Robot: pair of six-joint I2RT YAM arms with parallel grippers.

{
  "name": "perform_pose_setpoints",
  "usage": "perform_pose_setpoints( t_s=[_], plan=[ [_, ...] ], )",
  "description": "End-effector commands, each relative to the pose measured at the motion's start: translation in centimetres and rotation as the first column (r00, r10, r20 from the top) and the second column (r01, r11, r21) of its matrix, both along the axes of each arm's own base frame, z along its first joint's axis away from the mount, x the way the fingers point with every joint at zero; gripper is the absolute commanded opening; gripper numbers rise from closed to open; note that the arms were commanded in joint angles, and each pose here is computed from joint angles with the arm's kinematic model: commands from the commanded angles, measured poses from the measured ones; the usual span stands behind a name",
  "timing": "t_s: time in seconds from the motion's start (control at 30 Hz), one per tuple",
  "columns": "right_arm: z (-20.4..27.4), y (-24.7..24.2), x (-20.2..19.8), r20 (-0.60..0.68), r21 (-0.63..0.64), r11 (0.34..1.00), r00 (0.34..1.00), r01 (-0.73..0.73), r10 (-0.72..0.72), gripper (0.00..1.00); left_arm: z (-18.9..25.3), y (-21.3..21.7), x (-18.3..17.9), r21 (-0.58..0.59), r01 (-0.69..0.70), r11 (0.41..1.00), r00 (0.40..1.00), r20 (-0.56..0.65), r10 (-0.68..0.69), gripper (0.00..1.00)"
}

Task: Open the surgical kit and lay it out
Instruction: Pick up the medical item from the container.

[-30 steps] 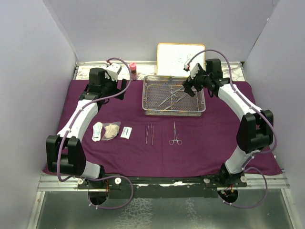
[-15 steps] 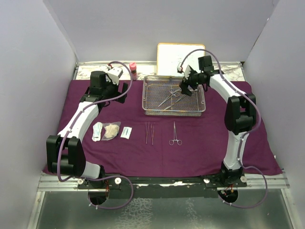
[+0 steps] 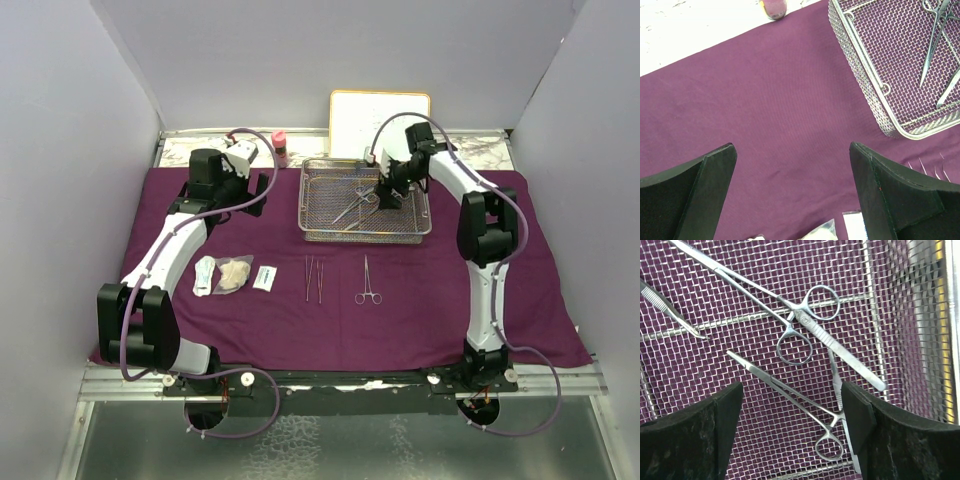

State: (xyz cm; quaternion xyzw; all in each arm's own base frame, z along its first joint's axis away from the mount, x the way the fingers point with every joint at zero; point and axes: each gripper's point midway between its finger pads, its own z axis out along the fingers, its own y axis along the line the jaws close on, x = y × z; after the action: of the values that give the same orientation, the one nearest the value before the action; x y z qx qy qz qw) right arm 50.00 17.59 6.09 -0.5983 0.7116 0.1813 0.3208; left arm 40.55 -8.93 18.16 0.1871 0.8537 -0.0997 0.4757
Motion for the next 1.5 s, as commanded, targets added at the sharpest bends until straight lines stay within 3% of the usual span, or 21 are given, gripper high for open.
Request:
perform_pose_setpoints(
  t_s=[0.0, 0.4, 1.07, 1.47],
  plan=[
    [-0.8, 0.1, -0.4, -0.028, 0.014, 0.999, 0.998, -0.050, 0.050, 0.78, 1.6, -0.2, 0.3, -0.017, 0.020, 1.000, 0.999, 0.045, -0.020, 0.99],
    [-3.4, -0.5, -0.6, -0.067, -0.027, 0.999, 0.997, -0.044, 0.042, 0.70, 1.2, 0.0, 0.3, -0.012, 0.017, 1.000, 0.999, 0.041, -0.016, 0.99],
    [-4.0, -0.8, -2.6, -0.129, -0.035, 0.999, 0.991, -0.035, 0.030, 0.19, 1.4, 0.0, 0.0, -0.014, 0.021, 1.000, 0.998, 0.053, -0.021, 0.99],
    [-2.9, -0.8, -2.4, -0.145, -0.028, 0.999, 0.989, 0.016, -0.020, 0.04, 1.6, 0.0, -0.1, -0.016, 0.026, 1.000, 0.998, 0.059, -0.025, 0.99]
  ],
)
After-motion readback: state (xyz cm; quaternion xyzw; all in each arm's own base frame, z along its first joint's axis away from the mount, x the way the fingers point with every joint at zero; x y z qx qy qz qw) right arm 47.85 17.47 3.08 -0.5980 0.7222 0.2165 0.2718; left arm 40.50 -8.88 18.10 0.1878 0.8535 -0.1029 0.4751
